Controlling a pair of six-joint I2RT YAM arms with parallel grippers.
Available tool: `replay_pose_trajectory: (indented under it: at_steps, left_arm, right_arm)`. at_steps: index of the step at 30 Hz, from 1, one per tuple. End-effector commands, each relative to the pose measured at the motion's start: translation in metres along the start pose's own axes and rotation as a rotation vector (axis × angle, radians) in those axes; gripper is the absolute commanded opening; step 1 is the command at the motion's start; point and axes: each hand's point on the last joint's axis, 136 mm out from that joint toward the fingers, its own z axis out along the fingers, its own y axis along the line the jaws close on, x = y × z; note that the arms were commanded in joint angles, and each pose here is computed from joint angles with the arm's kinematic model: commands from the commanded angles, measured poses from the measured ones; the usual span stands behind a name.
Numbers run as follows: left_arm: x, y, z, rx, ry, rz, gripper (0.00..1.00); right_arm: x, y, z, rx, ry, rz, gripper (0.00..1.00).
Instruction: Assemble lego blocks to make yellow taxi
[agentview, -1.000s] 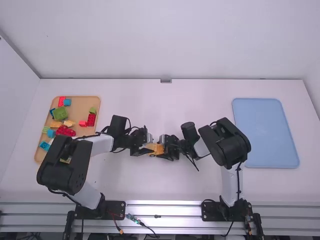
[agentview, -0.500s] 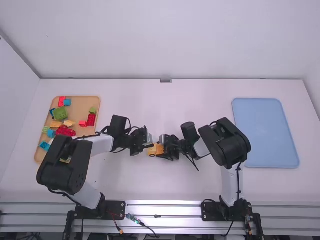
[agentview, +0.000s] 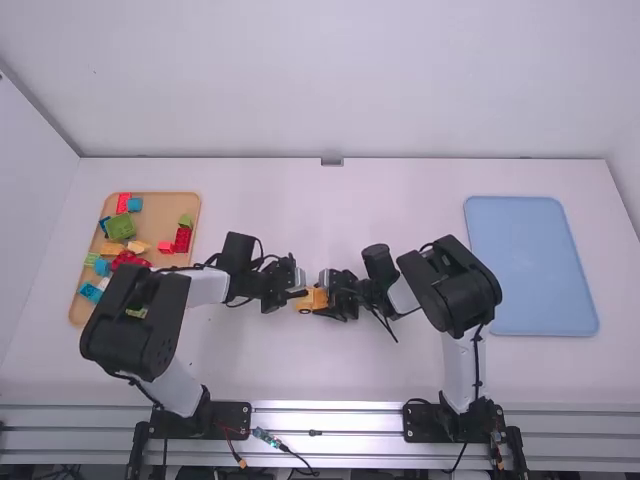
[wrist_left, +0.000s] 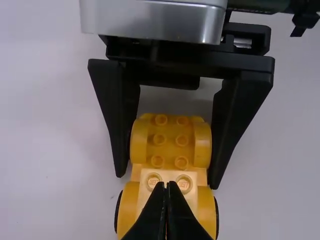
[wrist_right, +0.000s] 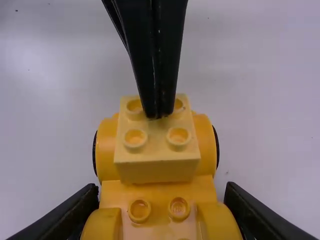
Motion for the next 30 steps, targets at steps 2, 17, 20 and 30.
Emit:
replay_pose_trajectory:
  at_steps: [2,17,20,30]
  left_arm:
    - [0.002,-0.001,0.003,0.014,0.002,-0.009,0.02]
    - [0.021,-0.011,0.019,0.061,0.04,-0.045,0.02]
    - [0.034,-0.01,0.018,0.038,0.115,-0.066,0.02]
    - [0.061,-0.016,0.02,0.028,0.21,-0.104,0.02]
  right_arm:
    - [0.002,0.0,0.001,-0.004,-0.001,0.011,0.64]
    - [0.002,-0.001,0.001,-0.003,-0.002,0.008,0.64]
    - [0.002,-0.001,0.0,-0.003,-0.002,0.009,0.64]
    - [0.001,-0.004,0.002,-0.007,0.001,0.016,0.64]
